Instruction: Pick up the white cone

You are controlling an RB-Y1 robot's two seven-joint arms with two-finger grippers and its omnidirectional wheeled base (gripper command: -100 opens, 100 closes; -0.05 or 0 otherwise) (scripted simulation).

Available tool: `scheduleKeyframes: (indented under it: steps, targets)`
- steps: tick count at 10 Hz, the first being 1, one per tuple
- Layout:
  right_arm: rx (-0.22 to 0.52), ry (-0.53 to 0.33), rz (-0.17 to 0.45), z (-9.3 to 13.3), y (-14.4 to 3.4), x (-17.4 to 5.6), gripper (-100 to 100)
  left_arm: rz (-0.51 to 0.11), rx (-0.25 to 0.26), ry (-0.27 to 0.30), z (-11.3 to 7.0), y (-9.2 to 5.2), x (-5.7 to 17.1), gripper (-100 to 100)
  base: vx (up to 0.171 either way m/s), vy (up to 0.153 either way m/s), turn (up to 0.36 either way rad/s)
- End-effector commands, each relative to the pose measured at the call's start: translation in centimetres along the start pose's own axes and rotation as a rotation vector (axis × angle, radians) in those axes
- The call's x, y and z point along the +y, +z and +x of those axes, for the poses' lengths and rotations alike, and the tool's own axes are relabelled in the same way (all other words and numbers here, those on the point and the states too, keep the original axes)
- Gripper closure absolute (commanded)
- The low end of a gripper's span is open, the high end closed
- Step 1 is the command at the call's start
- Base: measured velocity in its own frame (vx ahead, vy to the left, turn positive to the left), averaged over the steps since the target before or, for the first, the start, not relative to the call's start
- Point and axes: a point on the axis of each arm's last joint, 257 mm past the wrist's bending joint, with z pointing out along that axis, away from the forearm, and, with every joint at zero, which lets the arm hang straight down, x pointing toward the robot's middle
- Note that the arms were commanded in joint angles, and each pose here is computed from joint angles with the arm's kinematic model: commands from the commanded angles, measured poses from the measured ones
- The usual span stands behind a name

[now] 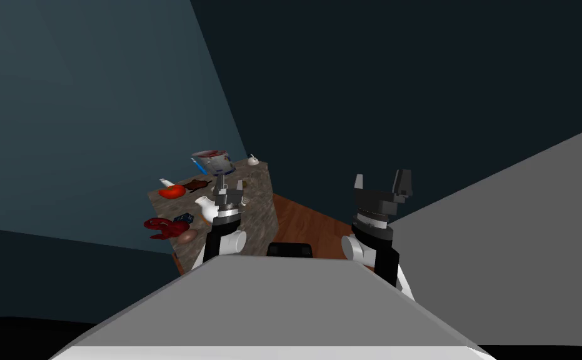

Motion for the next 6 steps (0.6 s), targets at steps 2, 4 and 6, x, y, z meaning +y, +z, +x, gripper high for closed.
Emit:
scheduleKeyframes:
  steps: [2, 4, 6]
  targets:
    - [0.0, 0.0, 0.0, 0.0, 0.0, 0.0, 0, -0.049, 0.03, -0.016, -0.2, -0.6, 1.4, -100, -0.034, -0.057, 0.024]
    - [0.0, 0.0, 0.0, 0.0, 0.0, 0.0, 0, -0.087, 0.038, -0.034, -0.5, -1.1, 2.5, -100, -0.066, -0.086, 0.04]
    - [0.0, 0.0, 0.0, 0.0, 0.0, 0.0, 0, -0.181, 0.028, -0.091, -1.7, -2.3, 5.3, -100, -0.078, -0.094, 0.088]
